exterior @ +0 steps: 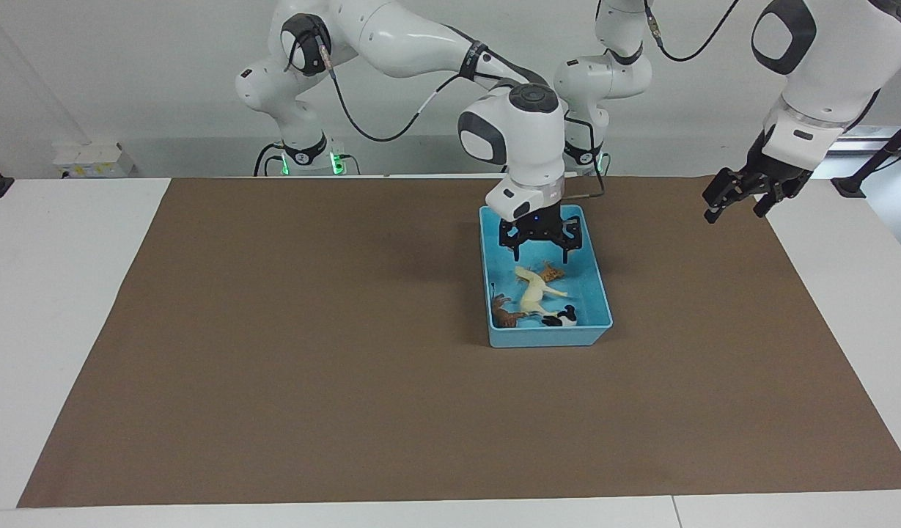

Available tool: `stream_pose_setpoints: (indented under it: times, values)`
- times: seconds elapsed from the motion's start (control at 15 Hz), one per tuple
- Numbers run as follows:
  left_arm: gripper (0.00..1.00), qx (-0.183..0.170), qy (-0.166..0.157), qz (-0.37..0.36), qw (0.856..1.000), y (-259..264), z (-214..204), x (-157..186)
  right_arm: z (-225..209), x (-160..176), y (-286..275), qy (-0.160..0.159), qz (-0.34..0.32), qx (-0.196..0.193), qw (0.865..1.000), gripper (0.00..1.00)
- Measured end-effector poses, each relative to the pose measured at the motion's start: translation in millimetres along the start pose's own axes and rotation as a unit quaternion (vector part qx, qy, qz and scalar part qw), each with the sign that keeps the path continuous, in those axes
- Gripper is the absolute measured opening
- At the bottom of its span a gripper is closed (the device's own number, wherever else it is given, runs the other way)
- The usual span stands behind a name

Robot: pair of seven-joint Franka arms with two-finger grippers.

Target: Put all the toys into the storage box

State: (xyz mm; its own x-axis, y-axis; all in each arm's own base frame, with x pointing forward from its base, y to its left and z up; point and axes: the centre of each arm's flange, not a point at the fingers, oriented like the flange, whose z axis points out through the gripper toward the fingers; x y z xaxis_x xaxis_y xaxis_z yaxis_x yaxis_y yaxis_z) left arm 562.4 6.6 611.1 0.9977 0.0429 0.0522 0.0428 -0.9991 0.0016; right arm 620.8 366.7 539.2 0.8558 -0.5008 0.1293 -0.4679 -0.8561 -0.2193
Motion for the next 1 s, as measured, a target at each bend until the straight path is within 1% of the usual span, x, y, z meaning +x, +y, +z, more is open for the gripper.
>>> stream_pose_setpoints:
  times: [0.07,0.2,0.27,0.4,0.53,0.73,0.87,1.0]
  values:
    - [1.00,0.000,-0.002,0.001,1.000,1,0,0,-12,36,26,0.007,0.017,0.000,1.000,1.00]
    - [1.00,0.000,-0.012,0.003,1.000,3,2,-3,-22,94,77,0.016,0.024,-0.008,1.000,1.00]
    - [1.00,0.000,-0.017,0.005,1.000,4,3,-4,-21,118,102,0.015,0.010,-0.018,1.000,1.00]
    - [1.00,0.001,-0.027,0.015,1.000,14,4,-7,-12,156,154,0.000,-0.051,-0.042,0.998,1.00]
    - [1.00,0.001,-0.030,0.024,0.999,23,4,-8,-7,186,207,-0.020,-0.114,-0.061,0.991,1.00]
    - [1.00,0.002,-0.030,0.025,0.999,24,4,-8,-19,220,280,-0.044,-0.170,-0.074,0.982,1.00]
    - [1.00,0.002,-0.030,0.023,0.999,22,4,-8,-37,233,317,-0.057,-0.206,-0.076,0.974,1.00]
    - [1.00,0.002,-0.031,0.023,0.999,22,4,-8,-60,231,338,-0.074,-0.225,-0.076,0.969,1.00]
